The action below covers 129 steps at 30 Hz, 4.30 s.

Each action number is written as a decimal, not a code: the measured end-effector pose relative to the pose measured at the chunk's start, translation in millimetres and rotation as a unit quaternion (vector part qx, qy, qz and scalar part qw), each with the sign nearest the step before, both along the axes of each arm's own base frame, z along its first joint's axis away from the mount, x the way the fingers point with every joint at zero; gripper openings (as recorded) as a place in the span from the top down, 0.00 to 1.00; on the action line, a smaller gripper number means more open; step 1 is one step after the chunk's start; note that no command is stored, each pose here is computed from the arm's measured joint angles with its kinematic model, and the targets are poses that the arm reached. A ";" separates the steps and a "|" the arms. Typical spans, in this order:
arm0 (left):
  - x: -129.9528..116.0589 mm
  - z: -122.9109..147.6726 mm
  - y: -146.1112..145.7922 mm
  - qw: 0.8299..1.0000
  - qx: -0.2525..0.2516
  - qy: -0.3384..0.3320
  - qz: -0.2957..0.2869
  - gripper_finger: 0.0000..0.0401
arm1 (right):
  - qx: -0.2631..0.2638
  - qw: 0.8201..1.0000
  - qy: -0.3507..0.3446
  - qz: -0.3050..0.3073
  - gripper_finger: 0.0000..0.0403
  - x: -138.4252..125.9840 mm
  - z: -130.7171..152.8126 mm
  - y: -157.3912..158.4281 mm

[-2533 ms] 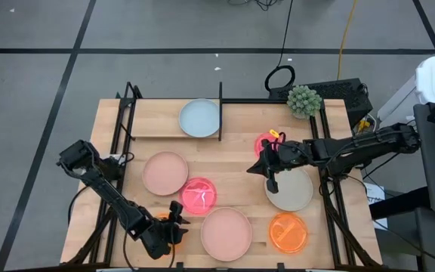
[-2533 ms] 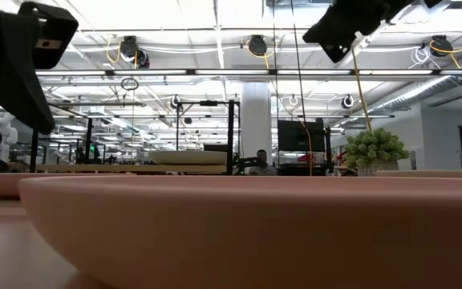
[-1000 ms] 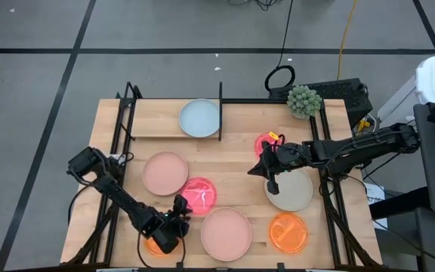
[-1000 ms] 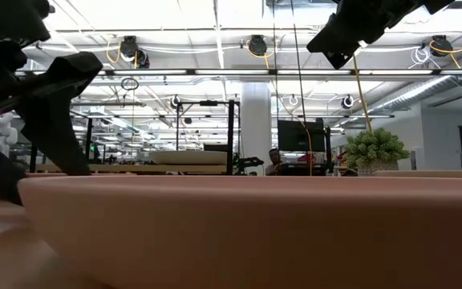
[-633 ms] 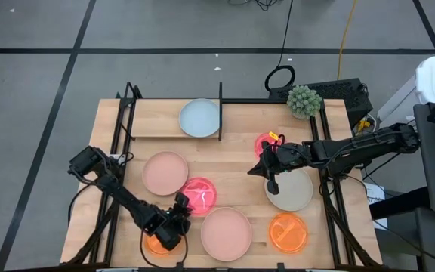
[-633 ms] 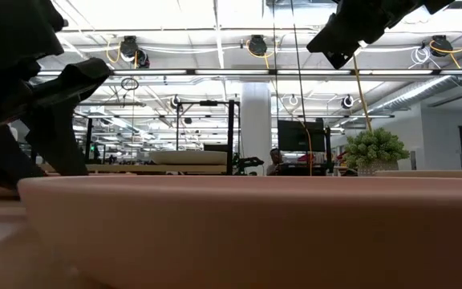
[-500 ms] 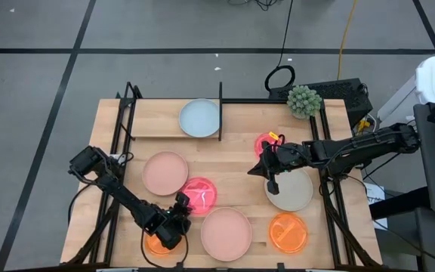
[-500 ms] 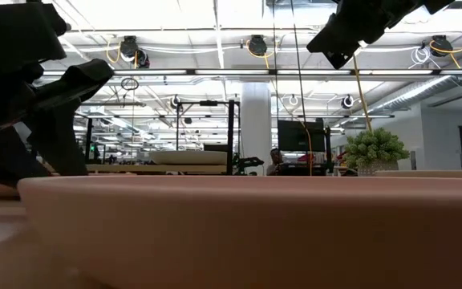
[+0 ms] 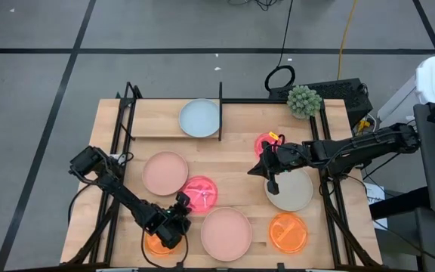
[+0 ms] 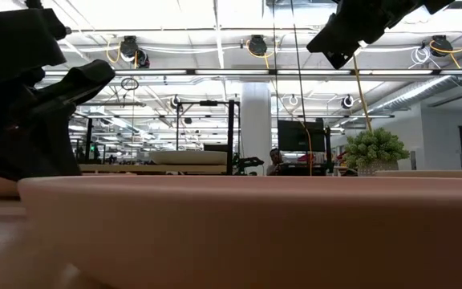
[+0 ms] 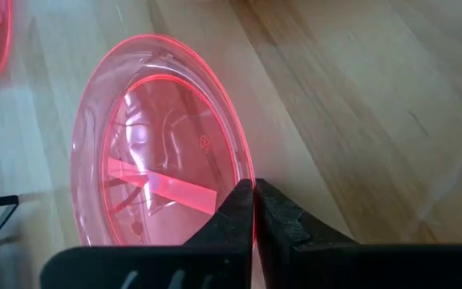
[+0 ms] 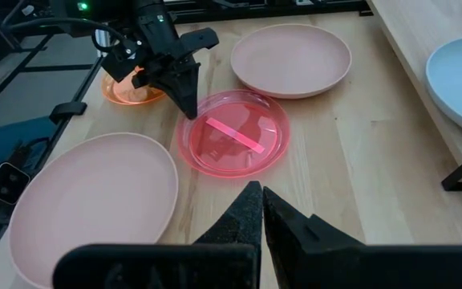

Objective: Place and stack plates onto a shelf
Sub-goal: Put the bottom pink transparent plate on the shelf

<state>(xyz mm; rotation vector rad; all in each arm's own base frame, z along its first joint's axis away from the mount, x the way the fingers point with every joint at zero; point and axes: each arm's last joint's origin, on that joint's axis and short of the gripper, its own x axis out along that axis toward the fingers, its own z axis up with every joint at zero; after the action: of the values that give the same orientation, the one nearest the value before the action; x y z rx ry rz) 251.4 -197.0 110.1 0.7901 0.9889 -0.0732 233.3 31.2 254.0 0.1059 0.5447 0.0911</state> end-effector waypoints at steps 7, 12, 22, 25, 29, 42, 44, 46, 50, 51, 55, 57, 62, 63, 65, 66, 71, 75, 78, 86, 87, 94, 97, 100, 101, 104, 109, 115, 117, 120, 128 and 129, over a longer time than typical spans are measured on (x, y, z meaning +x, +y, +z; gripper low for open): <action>5.3 0.8 6.7 1.000 0.028 -0.008 0.002 0.99 | 0.000 1.000 -0.003 -0.002 1.00 -1.0 1.4 -0.2; 10.6 0.9 14.2 0.999 0.039 -0.005 0.005 0.99 | 0.003 1.000 -0.016 -0.006 1.00 -4.9 6.8 -0.9; 20.9 13.0 30.2 0.997 0.074 -0.018 0.007 0.99 | -0.013 0.999 -0.025 -0.045 1.00 -11.2 12.3 -4.3; 24.0 26.1 37.3 0.997 0.073 -0.033 0.011 0.99 | -0.017 0.998 -0.025 -0.051 1.00 -11.3 12.2 -4.7; 26.0 47.6 45.5 0.996 0.067 -0.057 0.009 0.99 | -0.019 0.998 -0.025 -0.050 1.00 -11.3 12.2 -4.7; 13.3 119.0 73.5 0.987 0.073 -0.142 0.015 0.99 | -0.028 0.997 -0.013 -0.074 1.00 -12.4 10.0 -6.3; 9.9 130.2 79.6 0.984 0.079 -0.157 0.022 0.99 | -0.028 0.997 -0.009 -0.075 1.00 -12.8 9.3 -6.4; 5.3 140.1 86.1 0.982 0.083 -0.168 0.029 0.99 | -0.028 0.997 -0.006 -0.075 1.00 -12.9 8.7 -6.3; -3.0 156.1 100.1 0.978 0.093 -0.183 0.049 0.99 | -0.024 0.997 -0.003 -0.077 1.00 -13.6 3.9 -6.4; -4.9 159.2 104.1 0.977 0.094 -0.184 0.055 0.99 | -0.025 0.997 -0.001 -0.077 1.00 -13.8 2.4 -6.5; -14.4 168.2 121.5 0.975 0.089 -0.182 0.089 0.99 | -0.025 0.997 0.002 -0.077 1.00 -14.3 0.5 -6.5; -19.5 171.3 129.9 0.974 0.086 -0.178 0.108 0.99 | -0.025 0.997 -0.001 -0.077 1.00 -14.0 0.7 -6.5; -30.9 176.4 148.0 0.971 0.078 -0.169 0.153 0.99 | -0.022 0.997 -0.015 -0.077 1.00 -12.6 3.2 -6.3; -32.7 177.5 151.4 0.969 0.074 -0.171 0.164 0.99 | -0.022 0.997 -0.017 -0.077 1.00 -12.5 3.5 -6.3; -36.8 179.1 157.8 0.965 0.066 -0.173 0.188 0.99 | -0.022 0.997 -0.017 -0.077 1.00 -12.4 3.5 -6.3; -39.0 179.2 160.8 0.963 0.063 -0.171 0.199 0.99 | -0.023 0.997 -0.017 -0.077 1.00 -12.4 3.5 -6.3; -47.5 175.3 177.2 0.953 0.060 -0.146 0.260 0.99 | -0.023 0.997 -0.017 -0.077 1.00 -12.5 3.5 -6.3; -51.3 171.7 192.1 0.942 0.048 -0.126 0.309 0.99 | -0.024 0.997 -0.017 -0.076 1.00 -12.5 3.5 -6.3; -53.0 167.0 205.2 0.932 0.036 -0.113 0.342 0.99 | -0.025 0.997 -0.017 -0.076 1.00 -12.5 3.3 -6.3; -66.1 127.7 241.2 0.901 0.054 -0.062 0.426 0.99 | -0.026 0.997 -0.017 -0.075 1.00 -12.5 3.3 -6.3; -67.7 122.5 244.5 0.898 0.055 -0.059 0.433 0.99 | -0.026 0.997 -0.017 -0.075 1.00 -12.5 3.3 -6.3; -72.0 104.7 260.8 0.899 0.024 -0.037 0.436 0.99 | -0.028 0.997 -0.017 -0.074 1.00 -12.5 3.3 -6.3; -74.1 104.0 266.9 0.894 0.013 -0.032 0.447 0.99 | -0.027 0.997 -0.017 -0.074 1.00 -12.5 3.2 -6.3; -74.1 102.0 271.7 0.894 -0.012 -0.024 0.447 0.99 | -0.027 0.997 -0.020 -0.074 1.00 -12.2 3.8 -6.2; -72.2 100.4 273.4 0.894 -0.019 -0.025 0.448 0.99 | -0.027 0.997 -0.020 -0.074 1.00 -12.2 3.8 -6.2; -67.2 97.8 280.5 0.885 -0.034 -0.044 0.462 0.99 | -0.027 0.997 -0.020 -0.074 1.00 -12.2 3.8 -6.3; -66.0 91.7 291.5 0.872 -0.033 -0.039 0.486 0.99 | -0.027 0.997 -0.020 -0.074 1.00 -12.3 3.8 -6.2; -68.2 86.6 301.2 0.866 -0.043 -0.023 0.498 0.99 | -0.031 0.997 -0.019 -0.072 1.00 -12.3 3.7 -6.2; -68.5 85.5 303.1 0.867 -0.049 -0.017 0.495 0.99 | -0.030 0.997 -0.019 -0.072 1.00 -12.3 3.7 -6.2; -67.8 83.6 305.3 0.867 -0.051 -0.014 0.496 0.99 | -0.030 0.997 -0.019 -0.072 1.00 -12.4 3.7 -6.2; -70.0 69.1 306.9 0.875 -0.088 -0.005 0.476 0.99 | -0.026 0.997 -0.019 -0.074 1.00 -12.3 3.7 -6.2; -71.1 67.4 306.8 0.875 -0.084 -0.003 0.477 0.99 | -0.026 0.997 -0.019 -0.074 1.00 -12.3 3.7 -6.2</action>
<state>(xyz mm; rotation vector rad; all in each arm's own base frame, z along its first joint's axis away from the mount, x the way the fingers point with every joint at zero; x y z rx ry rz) 180.3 109.7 177.5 0.0759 1.2546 0.6918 220.9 25.0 257.7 0.0925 0.4993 -0.0652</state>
